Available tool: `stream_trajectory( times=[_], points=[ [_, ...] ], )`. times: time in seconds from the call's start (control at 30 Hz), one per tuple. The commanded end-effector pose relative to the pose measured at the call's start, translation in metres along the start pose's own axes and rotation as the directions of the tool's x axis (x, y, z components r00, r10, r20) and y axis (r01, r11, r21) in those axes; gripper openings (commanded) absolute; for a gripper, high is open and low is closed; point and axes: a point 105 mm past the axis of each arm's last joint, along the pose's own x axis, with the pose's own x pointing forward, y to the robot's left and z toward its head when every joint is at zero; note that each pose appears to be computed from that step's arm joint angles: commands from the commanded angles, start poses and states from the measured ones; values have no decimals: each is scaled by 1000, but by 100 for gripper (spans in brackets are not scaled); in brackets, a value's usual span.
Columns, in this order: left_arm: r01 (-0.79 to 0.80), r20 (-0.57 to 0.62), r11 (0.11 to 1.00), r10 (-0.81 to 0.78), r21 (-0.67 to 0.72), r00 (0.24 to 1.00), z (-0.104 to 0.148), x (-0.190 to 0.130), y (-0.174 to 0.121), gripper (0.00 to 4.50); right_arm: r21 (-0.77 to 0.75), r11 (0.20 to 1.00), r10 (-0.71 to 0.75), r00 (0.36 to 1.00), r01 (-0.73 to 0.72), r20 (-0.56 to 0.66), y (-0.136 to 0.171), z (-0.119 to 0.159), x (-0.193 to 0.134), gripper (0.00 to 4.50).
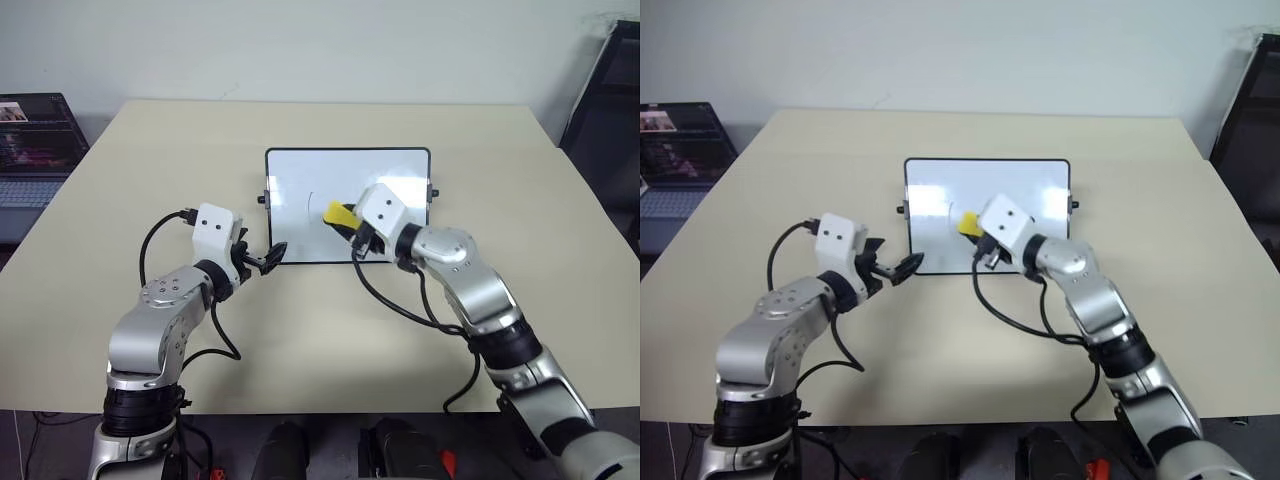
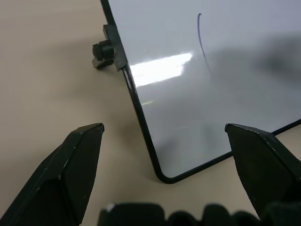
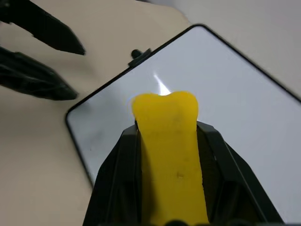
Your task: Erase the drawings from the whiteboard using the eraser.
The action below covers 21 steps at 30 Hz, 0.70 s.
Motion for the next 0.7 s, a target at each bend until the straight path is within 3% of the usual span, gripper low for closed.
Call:
stream_trajectory(
  times=[0.03,0.3,0.47,0.7],
  points=[
    [18,44,999,-20,45,999,16,0,-1,450,-97,995,-9,999,12,36,-10,15,24,118],
    [45,37,997,-47,55,998,13,4,-6,450,-187,982,-35,999,32,-14,-26,19,65,118],
    [52,37,997,-55,57,998,11,4,-9,450,-197,979,21,987,-52,-157,-19,-23,62,118],
    [64,39,996,-66,54,997,10,6,-12,450,-246,929,216,945,-276,-247,11,-49,48,118]
  ],
)
